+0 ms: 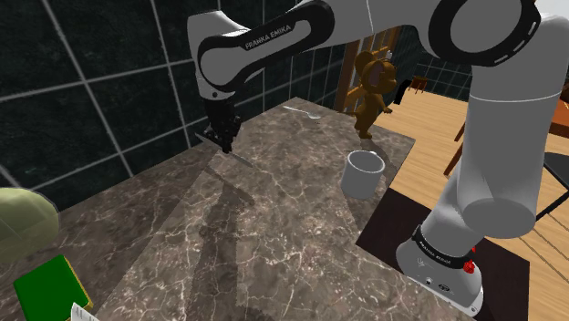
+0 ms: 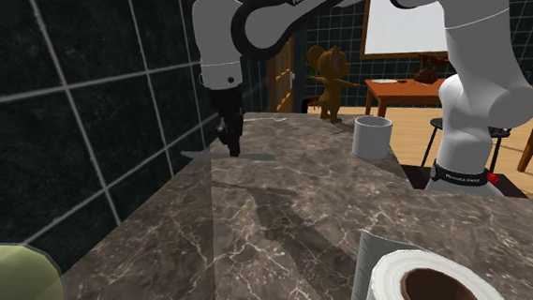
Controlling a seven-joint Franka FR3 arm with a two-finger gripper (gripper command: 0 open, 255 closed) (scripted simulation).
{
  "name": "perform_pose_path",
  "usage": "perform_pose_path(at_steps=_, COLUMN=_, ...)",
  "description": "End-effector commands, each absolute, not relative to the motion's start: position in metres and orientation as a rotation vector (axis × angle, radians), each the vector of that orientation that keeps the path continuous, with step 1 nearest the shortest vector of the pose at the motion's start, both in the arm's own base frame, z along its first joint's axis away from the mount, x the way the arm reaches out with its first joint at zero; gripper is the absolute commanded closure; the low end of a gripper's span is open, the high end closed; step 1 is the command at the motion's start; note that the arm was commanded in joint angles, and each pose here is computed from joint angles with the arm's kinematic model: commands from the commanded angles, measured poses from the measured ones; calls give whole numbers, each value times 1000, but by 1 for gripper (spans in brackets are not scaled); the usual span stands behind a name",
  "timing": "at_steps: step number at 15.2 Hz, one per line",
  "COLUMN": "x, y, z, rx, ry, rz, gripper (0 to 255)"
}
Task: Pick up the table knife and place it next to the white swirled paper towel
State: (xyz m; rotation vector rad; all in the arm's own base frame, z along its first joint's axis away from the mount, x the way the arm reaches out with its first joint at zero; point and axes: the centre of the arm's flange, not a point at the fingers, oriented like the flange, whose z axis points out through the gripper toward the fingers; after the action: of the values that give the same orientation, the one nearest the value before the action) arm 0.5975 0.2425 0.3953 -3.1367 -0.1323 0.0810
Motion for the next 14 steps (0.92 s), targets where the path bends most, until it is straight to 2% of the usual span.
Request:
perform_pose_path(at_steps=1, x=598, y=242, z=406, rx=-3137, ry=-132, rz=82, gripper=255)
perform_pose_path(at_steps=14, x=598, y=242, z=475, rx=-3137, ry=-132, rz=82, gripper=255)
